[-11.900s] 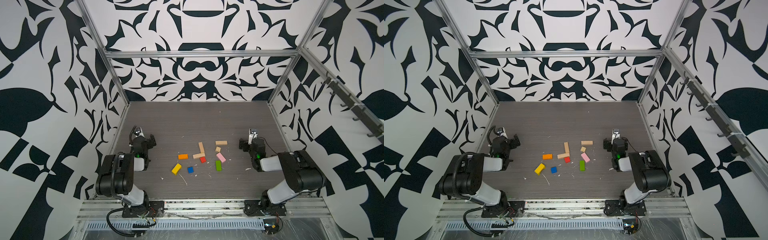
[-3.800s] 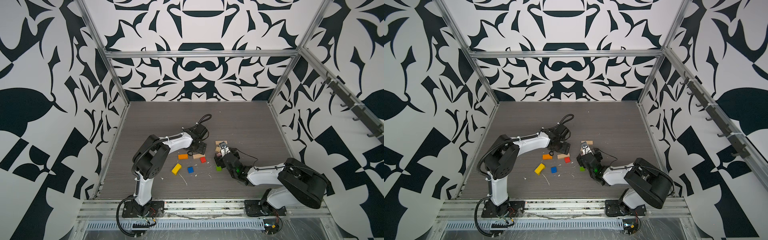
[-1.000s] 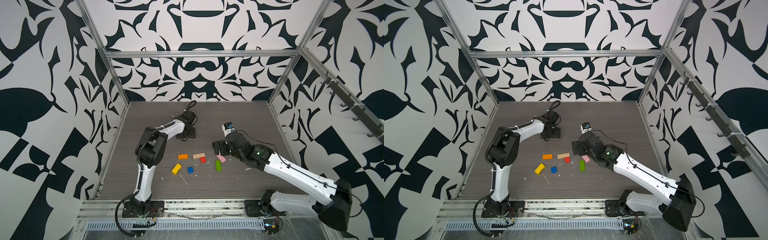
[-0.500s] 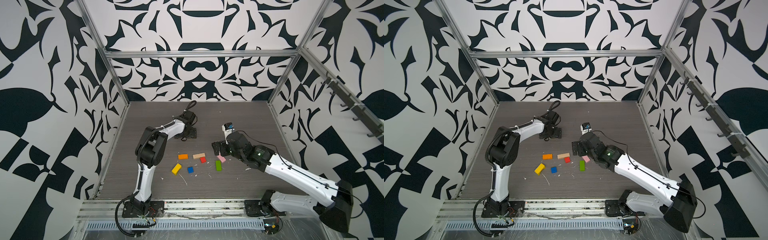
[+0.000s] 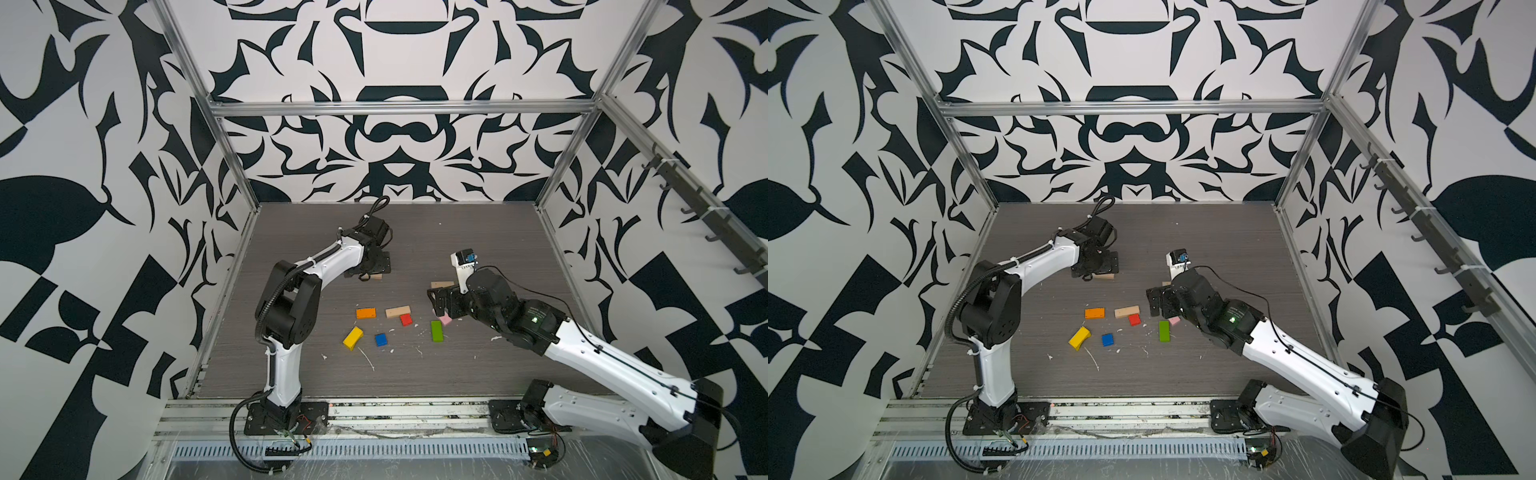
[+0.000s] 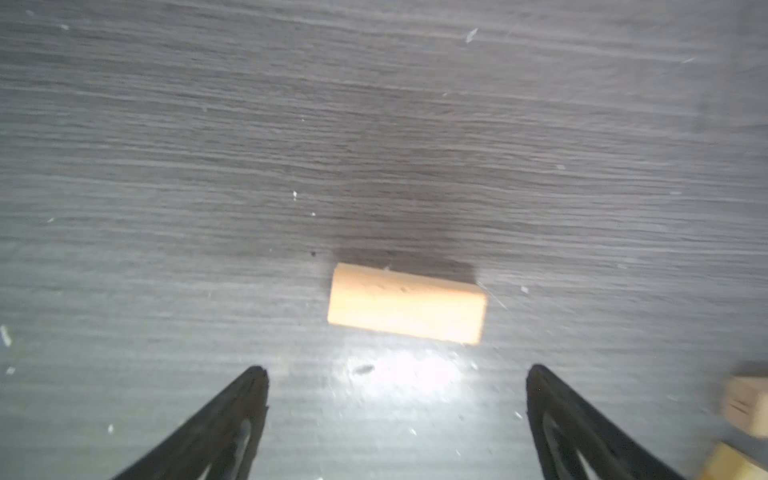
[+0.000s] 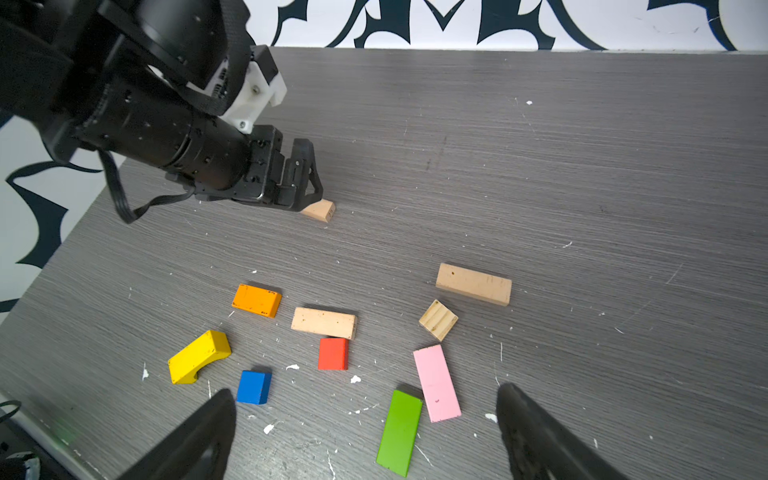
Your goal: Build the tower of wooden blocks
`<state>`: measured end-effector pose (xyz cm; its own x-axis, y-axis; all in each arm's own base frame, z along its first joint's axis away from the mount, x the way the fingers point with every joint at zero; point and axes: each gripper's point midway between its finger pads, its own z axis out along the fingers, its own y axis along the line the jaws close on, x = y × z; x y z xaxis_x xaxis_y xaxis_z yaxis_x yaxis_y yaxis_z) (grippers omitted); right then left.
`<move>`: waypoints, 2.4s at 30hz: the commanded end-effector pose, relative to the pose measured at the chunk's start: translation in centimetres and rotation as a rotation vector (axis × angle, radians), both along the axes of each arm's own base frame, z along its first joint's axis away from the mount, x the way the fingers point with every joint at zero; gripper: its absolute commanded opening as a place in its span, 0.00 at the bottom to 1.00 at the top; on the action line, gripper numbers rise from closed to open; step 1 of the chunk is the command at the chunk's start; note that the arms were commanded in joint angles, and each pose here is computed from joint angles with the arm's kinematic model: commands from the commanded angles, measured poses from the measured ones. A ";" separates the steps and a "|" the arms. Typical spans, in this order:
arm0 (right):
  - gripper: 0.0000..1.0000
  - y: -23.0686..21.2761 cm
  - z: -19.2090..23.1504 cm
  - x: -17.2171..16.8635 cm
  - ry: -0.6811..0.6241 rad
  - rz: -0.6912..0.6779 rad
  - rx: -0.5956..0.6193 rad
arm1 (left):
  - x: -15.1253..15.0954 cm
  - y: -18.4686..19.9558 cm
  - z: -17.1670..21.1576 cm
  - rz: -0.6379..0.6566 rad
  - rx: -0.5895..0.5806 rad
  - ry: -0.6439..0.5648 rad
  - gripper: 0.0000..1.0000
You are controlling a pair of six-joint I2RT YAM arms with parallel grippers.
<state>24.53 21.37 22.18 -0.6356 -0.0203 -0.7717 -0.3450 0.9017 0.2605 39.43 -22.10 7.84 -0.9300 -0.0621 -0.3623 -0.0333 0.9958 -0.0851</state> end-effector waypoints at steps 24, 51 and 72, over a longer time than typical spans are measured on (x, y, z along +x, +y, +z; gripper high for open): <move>1.00 -1.4 -0.3 -3.4 0.020 0.107 -0.013 | -11.5 -6.0 -1.4 0.121 -0.045 0.152 0.94; 0.99 -2.1 -1.2 -4.9 0.049 0.162 -0.054 | -12.3 -7.4 -5.1 0.122 -0.029 0.175 0.89; 0.99 -2.3 -1.8 -5.6 0.069 0.170 -0.032 | -12.2 -7.7 -6.9 0.071 -0.020 0.184 0.87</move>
<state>19.10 19.12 20.17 -0.6752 -0.1687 -0.7181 -0.4754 0.8439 0.2488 27.69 -30.25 2.39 -0.9663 -0.1423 -0.2146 -0.1166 0.9849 -0.1280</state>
